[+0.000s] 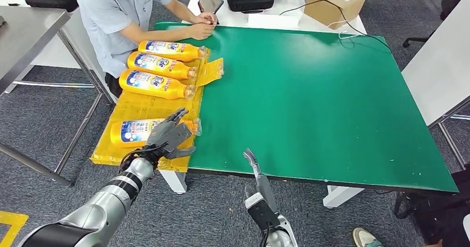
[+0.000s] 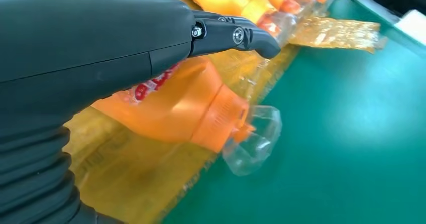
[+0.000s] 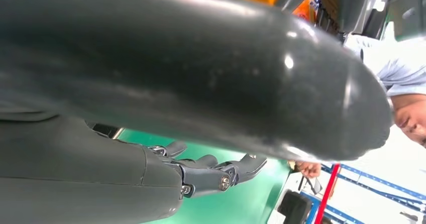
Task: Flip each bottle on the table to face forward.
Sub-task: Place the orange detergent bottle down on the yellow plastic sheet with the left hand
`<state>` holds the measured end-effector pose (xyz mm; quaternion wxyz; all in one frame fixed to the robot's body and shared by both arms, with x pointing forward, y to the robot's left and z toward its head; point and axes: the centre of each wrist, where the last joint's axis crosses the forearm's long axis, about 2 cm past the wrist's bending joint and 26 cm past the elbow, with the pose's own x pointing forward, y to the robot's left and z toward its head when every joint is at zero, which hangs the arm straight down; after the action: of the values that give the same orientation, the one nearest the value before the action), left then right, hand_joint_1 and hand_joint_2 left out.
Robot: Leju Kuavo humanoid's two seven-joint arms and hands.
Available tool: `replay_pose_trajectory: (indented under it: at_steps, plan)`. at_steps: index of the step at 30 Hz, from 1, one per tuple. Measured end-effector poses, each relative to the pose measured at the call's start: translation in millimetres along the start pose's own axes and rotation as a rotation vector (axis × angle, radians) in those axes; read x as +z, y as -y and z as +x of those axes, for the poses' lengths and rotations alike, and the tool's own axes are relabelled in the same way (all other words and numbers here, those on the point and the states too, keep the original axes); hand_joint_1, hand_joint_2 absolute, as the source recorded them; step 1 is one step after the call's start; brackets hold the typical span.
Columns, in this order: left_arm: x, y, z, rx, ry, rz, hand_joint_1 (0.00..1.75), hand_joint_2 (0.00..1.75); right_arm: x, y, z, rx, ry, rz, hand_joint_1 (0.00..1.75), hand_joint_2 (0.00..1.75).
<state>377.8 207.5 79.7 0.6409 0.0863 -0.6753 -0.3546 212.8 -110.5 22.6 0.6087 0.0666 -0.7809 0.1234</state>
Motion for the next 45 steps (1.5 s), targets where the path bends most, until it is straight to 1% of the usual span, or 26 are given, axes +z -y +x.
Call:
replay_pose_trajectory:
  at_steps: [2, 4, 8, 10, 12, 15, 18, 22, 30, 34, 36, 38, 42, 45]
  plan:
    - [4.3, 9.2, 3.9, 0.095, 0.084, 0.028, 0.00, 1.75, 0.9, 0.6, -0.6, 0.015, -0.001, -0.012, 0.00, 0.87]
    - [10.7, 20.5, 12.3, 0.227, 0.189, 0.096, 0.00, 1.75, 2.7, 0.7, -1.2, 0.027, -0.004, -0.027, 0.00, 1.75]
    - [26.5, 33.7, 38.4, 0.413, 0.381, 0.316, 0.00, 1.75, 11.4, -0.2, -2.1, 0.001, -0.023, -0.057, 0.00, 1.75]
    - [34.9, 36.7, 52.5, 0.501, 0.435, 0.429, 0.00, 1.75, 15.4, -0.1, -0.8, -0.058, -0.031, -0.070, 0.00, 1.75]
    - [45.1, 40.2, 65.5, 0.636, 0.429, 0.509, 0.00, 1.75, 18.8, 1.2, 3.9, -0.116, -0.021, -0.088, 0.00, 1.75]
    - [65.9, 51.9, 77.8, 0.837, 0.367, 0.554, 0.00, 1.75, 23.2, 4.6, 17.8, -0.120, 0.033, -0.149, 0.00, 1.75]
    - [83.4, 69.2, 78.9, 0.879, 0.334, 0.564, 0.00, 1.75, 24.9, 4.5, 29.5, -0.113, 0.075, -0.188, 0.00, 1.75]
    - [99.9, 84.9, 78.9, 0.878, 0.315, 0.587, 0.00, 1.75, 28.7, -0.6, 37.7, -0.069, 0.104, -0.209, 0.00, 0.00]
    - [114.0, 103.1, 81.4, 0.881, 0.277, 0.565, 0.00, 1.75, 40.0, -10.4, 30.4, -0.043, 0.061, -0.188, 0.00, 0.00]
    - [120.2, 109.5, 82.3, 0.905, 0.255, 0.556, 0.00, 1.75, 42.6, -10.4, 28.7, 0.045, 0.046, -0.272, 0.00, 0.00]
    - [125.0, 114.4, 84.6, 0.914, 0.252, 0.560, 0.00, 1.75, 41.0, -12.0, 33.2, 0.050, 0.047, -0.303, 0.00, 0.87]
    - [126.5, 117.2, 88.3, 0.915, 0.266, 0.572, 0.00, 1.75, 33.7, -12.8, 44.3, 0.029, 0.072, -0.321, 0.00, 1.75]
    - [120.8, 114.3, 95.3, 0.871, 0.337, 0.590, 0.00, 1.75, 10.0, -1.8, 73.2, -0.025, 0.161, -0.393, 0.00, 1.75]
    - [113.3, 103.9, 95.0, 0.853, 0.355, 0.615, 0.00, 1.75, 0.9, 11.9, 83.1, -0.052, 0.203, -0.425, 0.00, 1.75]
